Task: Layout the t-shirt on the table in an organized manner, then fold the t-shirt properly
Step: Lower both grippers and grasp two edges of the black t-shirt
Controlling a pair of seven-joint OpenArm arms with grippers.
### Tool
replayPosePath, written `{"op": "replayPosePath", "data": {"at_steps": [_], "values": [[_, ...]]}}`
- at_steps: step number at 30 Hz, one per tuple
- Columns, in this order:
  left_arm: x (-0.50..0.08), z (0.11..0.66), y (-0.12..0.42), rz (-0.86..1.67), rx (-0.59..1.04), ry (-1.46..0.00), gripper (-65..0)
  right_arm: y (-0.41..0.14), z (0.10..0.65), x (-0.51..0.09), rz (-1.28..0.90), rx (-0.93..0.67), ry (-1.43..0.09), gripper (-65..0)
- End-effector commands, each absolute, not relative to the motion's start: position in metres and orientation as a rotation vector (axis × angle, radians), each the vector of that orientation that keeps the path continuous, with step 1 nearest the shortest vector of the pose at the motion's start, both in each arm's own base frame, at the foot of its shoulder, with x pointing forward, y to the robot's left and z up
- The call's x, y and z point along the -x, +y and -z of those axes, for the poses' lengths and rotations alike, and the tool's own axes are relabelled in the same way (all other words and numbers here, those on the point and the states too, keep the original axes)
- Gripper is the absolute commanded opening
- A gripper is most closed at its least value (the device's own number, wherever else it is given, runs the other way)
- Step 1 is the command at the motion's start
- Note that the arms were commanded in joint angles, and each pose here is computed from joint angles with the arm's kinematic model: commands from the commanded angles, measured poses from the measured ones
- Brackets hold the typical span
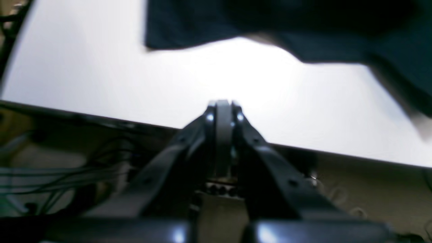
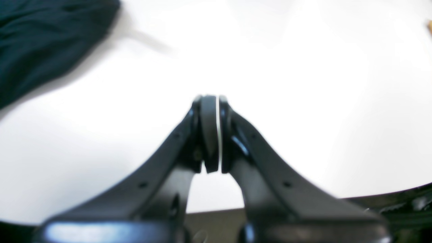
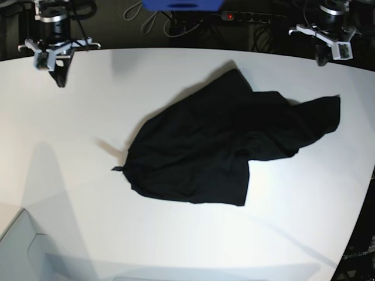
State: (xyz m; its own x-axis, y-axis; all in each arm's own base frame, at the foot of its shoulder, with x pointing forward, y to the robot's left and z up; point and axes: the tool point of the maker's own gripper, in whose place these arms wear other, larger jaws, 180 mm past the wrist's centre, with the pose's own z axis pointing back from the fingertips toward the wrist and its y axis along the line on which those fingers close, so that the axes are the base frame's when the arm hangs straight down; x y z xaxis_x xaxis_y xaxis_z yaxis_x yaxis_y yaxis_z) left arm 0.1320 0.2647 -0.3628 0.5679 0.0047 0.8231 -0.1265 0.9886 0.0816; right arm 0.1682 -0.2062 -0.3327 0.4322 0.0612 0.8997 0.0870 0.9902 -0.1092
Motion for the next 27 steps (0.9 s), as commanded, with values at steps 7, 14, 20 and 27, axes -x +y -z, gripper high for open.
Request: {"op": "replayPosePath", "data": {"at_steps": [7,14,20,27], "values": [[-0.154,0.348,0.284,-0.094,-0.185,-0.995,-63.5,-0.118,0.342,-0.195,-0.054,-0.097,-1.074,-62.4],[-0.163,0.336,0.33,-0.366,-0.242,-0.924,-45.5,-0.023,0.338,-0.197,-0.179,-0.337,-1.021,-49.5],[-0.176,0.319,0.365,-0.517,-0.269,-0.909,-42.2,0.036,0.334,-0.196,-0.304,-0.463,-0.969,-42.0],[-0.198,0.301,0.372,-0.403,-0.248,-0.921,-42.1,0.079,0.36,-0.199,-0.387,-0.509,-0.891,-41.0]]}}
